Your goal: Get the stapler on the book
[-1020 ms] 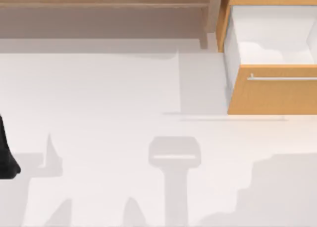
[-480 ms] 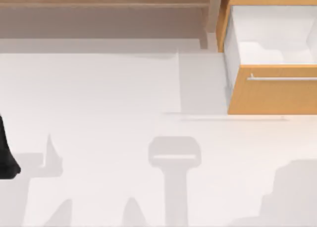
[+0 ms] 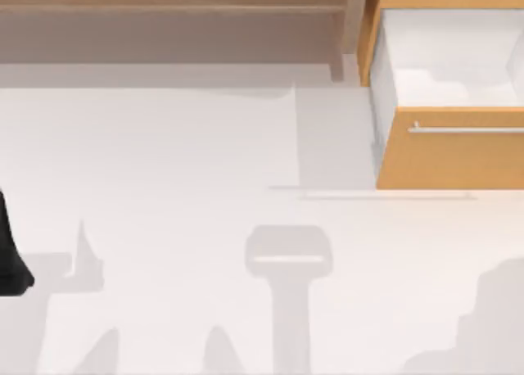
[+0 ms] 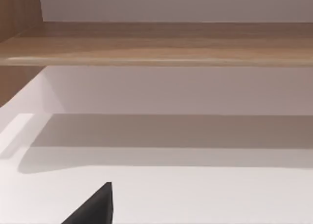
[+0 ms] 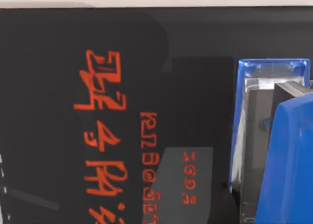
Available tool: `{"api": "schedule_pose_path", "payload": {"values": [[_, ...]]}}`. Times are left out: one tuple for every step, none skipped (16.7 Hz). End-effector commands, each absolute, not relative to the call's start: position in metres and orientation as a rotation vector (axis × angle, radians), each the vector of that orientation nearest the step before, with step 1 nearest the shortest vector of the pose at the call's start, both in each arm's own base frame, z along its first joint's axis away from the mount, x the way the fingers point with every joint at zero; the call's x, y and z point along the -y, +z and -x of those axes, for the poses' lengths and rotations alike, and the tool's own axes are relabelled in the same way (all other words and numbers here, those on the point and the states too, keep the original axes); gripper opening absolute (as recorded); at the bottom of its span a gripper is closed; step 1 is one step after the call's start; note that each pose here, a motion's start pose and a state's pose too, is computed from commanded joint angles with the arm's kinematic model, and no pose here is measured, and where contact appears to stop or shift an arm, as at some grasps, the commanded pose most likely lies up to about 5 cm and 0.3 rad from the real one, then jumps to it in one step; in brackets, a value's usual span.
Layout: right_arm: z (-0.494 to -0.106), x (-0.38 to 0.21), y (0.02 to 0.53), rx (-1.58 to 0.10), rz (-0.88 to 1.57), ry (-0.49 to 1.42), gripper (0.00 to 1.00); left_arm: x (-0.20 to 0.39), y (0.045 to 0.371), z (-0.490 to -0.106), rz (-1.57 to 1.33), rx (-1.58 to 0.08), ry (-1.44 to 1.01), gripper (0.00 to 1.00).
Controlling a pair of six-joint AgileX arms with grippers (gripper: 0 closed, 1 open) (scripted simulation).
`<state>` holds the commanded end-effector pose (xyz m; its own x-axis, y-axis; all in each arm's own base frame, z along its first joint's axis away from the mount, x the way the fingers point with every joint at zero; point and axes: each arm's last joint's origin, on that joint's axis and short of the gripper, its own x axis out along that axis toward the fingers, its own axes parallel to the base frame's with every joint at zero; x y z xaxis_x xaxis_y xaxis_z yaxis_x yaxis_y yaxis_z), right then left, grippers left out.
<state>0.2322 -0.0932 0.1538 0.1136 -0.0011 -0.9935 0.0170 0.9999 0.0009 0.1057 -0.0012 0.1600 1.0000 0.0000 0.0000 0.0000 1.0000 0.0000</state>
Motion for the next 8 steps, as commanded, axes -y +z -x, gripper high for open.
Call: {"api": "schedule_pose_path", "payload": {"values": [[-0.2322,0.0932,0.1538,-1.457,-0.013,-0.013,0.0,0.0012,0.16,-0.1057,0.0,0.0,0.0,1.0],[-0.2322,0.0932,0.1538,-1.457,-0.013,-0.013,0.0,0.0012,0.16,-0.1057,0.0,0.0,0.0,1.0],[-0.2322,0.0932,0.1538,-1.457,-0.013,-0.013,0.0,0.0012,0.16,-0.1057,0.0,0.0,0.0,1.0],[-0.2322,0.0932,0.1538,-1.457,-0.013,-0.013,0.08,0.0012,0.16,-0.1057,0.0,0.0,0.0,1.0],[-0.2322,0.0932,0.1538,-1.457,-0.013,-0.013,0.15,0.0012,0.16,-0.1057,0.0,0.0,0.0,1.0],[-0.2322,0.0932,0.1538,-1.457,-0.013,-0.013,0.23,0.0012,0.16,-0.1057,0.0,0.0,0.0,1.0],[-0.2322,0.0932,0.1538,-1.457,-0.013,-0.013,0.3,0.0012,0.16,-0.1057,0.0,0.0,0.0,1.0],[-0.2322,0.0932,0.1538,-1.457,-0.013,-0.013,0.38,0.0012,0.16,-0.1057,0.0,0.0,0.0,1.0]]}}
